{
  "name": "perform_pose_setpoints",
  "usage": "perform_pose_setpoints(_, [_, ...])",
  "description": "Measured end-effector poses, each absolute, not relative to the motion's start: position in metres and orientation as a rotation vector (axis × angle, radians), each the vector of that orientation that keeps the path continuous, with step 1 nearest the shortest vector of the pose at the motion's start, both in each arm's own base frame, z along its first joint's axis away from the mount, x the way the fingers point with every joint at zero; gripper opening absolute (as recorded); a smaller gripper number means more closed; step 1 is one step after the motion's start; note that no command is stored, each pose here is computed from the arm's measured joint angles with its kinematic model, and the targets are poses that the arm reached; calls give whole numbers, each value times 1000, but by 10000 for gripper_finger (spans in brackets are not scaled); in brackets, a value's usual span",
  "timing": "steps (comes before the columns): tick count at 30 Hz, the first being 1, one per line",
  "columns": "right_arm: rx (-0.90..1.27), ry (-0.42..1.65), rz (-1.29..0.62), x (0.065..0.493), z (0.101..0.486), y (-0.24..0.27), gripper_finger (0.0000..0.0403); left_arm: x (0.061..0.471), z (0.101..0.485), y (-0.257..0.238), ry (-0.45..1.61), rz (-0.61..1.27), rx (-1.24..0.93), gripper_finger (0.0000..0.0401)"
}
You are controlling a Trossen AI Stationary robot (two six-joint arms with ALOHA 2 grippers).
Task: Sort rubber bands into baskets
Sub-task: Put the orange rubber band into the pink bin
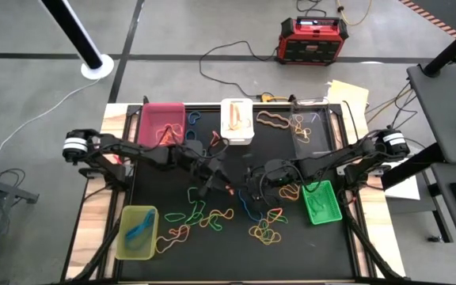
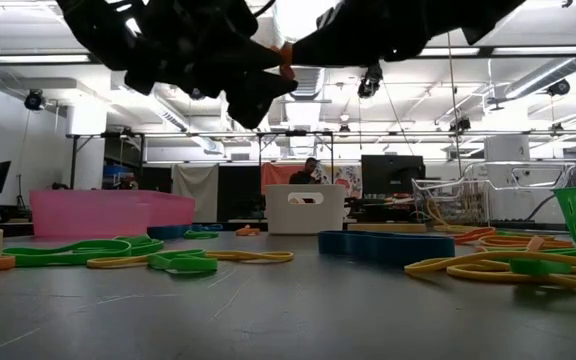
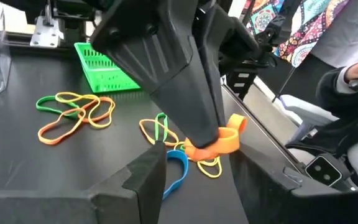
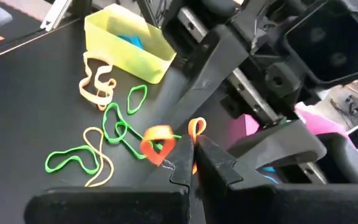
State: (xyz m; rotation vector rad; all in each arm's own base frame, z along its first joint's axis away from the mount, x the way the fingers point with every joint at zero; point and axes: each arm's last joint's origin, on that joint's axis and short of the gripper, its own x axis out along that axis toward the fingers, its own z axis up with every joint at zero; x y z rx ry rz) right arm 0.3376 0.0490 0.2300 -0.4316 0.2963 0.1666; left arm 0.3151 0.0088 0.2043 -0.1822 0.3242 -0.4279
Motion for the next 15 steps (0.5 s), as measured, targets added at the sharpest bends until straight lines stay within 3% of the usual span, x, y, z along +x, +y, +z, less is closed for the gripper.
perform_pose_setpoints(15, [-464,251,109,340,235,45,9,312,207,14,321,-403,-187,154])
